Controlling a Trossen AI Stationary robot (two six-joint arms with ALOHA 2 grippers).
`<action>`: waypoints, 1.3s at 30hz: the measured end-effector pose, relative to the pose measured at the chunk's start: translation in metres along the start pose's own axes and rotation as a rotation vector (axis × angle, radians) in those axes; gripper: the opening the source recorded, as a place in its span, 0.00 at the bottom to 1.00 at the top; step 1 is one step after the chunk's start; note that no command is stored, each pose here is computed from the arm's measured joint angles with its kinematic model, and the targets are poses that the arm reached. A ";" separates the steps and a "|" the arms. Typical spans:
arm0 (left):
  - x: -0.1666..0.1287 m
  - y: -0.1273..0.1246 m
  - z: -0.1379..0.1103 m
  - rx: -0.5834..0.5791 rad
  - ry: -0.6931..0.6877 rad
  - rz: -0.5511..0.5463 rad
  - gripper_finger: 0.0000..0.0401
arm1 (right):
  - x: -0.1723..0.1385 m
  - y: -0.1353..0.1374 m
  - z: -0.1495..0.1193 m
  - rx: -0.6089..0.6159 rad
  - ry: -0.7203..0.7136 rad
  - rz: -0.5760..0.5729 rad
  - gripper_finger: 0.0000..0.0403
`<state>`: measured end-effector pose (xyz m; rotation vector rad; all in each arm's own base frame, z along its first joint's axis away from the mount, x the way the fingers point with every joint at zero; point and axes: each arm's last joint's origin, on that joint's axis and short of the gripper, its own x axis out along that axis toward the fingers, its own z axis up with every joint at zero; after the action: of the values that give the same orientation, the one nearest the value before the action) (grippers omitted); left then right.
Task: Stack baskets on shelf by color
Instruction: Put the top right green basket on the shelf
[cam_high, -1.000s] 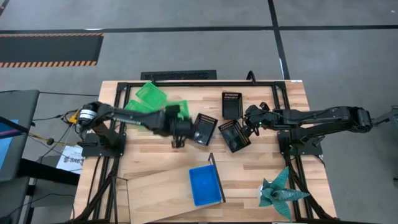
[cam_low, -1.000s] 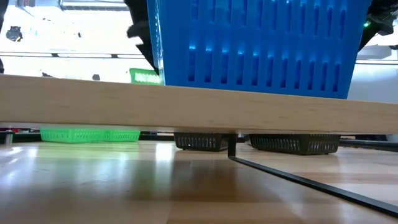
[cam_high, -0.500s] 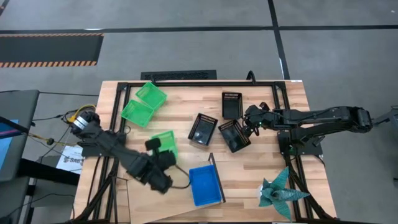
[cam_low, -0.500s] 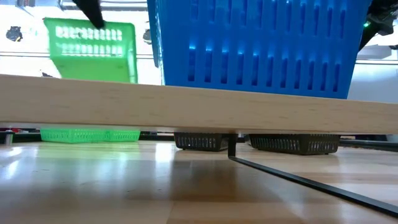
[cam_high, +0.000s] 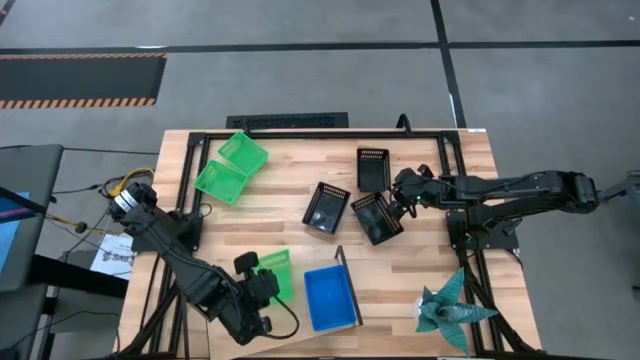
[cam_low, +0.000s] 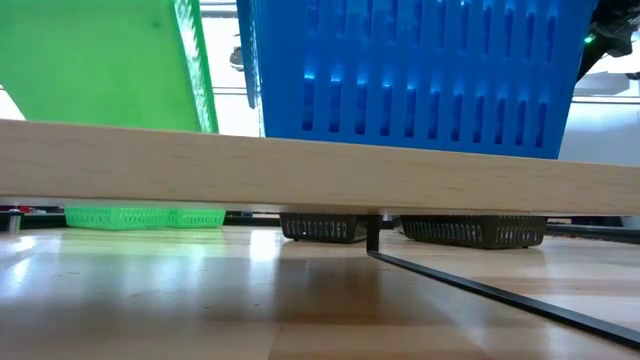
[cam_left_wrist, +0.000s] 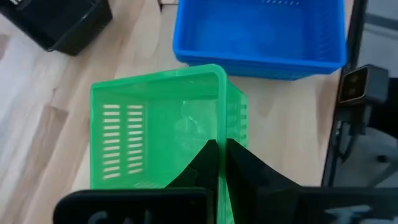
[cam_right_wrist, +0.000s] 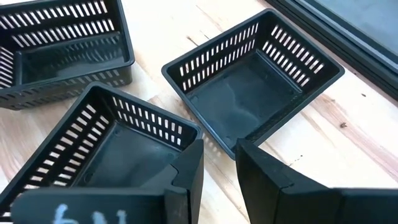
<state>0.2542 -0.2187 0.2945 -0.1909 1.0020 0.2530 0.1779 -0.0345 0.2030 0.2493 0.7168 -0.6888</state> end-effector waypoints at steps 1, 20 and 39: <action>0.000 -0.001 0.000 -0.003 -0.007 -0.006 0.00 | 0.000 0.000 0.000 0.007 0.000 0.000 0.29; 0.016 -0.020 0.002 -0.069 0.005 -0.141 0.01 | 0.000 0.000 0.000 0.021 0.011 0.018 0.29; 0.015 -0.026 0.005 -0.099 -0.009 -0.211 0.01 | 0.000 0.000 -0.001 0.021 0.012 0.018 0.29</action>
<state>0.2739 -0.2399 0.2855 -0.3828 0.9534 0.1101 0.1778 -0.0340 0.2027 0.2787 0.7182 -0.6779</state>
